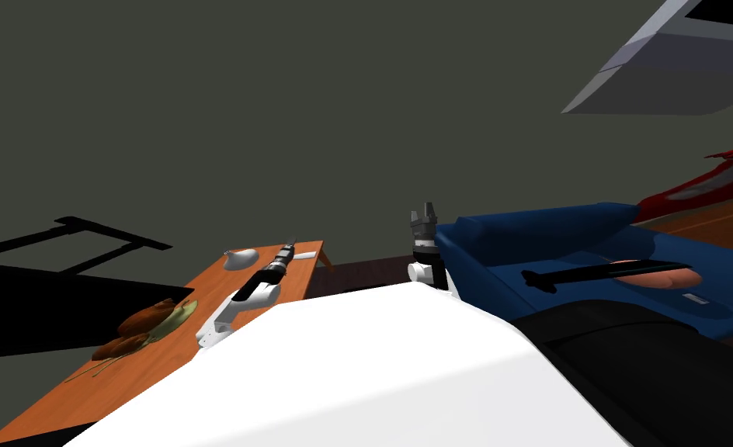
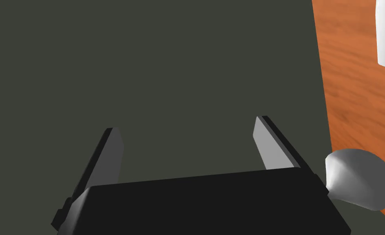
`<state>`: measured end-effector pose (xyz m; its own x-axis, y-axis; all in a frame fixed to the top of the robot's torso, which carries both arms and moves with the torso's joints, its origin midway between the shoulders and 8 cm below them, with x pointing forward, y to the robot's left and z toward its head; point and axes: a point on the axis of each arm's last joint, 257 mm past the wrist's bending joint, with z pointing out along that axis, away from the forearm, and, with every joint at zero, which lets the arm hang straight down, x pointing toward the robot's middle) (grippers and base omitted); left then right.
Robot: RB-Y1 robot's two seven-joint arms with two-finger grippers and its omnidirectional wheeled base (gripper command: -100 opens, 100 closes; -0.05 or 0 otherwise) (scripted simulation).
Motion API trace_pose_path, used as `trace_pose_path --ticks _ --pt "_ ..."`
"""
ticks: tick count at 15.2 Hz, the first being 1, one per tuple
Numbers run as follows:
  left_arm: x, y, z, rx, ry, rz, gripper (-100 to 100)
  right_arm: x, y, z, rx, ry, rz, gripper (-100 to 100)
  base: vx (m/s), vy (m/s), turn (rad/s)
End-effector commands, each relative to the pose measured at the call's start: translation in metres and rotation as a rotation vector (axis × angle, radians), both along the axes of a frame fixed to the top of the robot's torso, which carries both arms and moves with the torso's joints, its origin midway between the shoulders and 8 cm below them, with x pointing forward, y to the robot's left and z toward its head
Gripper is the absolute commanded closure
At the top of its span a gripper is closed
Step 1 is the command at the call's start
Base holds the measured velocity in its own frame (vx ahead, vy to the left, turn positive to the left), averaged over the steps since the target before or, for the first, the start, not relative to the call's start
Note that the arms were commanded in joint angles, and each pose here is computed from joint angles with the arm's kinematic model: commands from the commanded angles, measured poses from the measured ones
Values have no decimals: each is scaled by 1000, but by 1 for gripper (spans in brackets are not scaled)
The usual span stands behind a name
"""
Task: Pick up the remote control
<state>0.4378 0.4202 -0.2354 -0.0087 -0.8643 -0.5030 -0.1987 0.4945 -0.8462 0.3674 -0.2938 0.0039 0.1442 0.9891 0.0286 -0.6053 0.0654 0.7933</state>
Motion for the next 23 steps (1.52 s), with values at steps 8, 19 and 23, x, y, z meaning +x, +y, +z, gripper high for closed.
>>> trace_pose_path --ticks 8,19,23 --pt "-17 63 -68 10 246 100 -100 0 0 0 0 0 0 0 7 -10 -56" --pt "-56 141 -131 -21 531 234 -100 0 0 0 0 0 0 0 27 0 -59" --pt "-77 162 -151 -44 617 283 -100 0 0 0 0 0 0 0 43 9 -78"
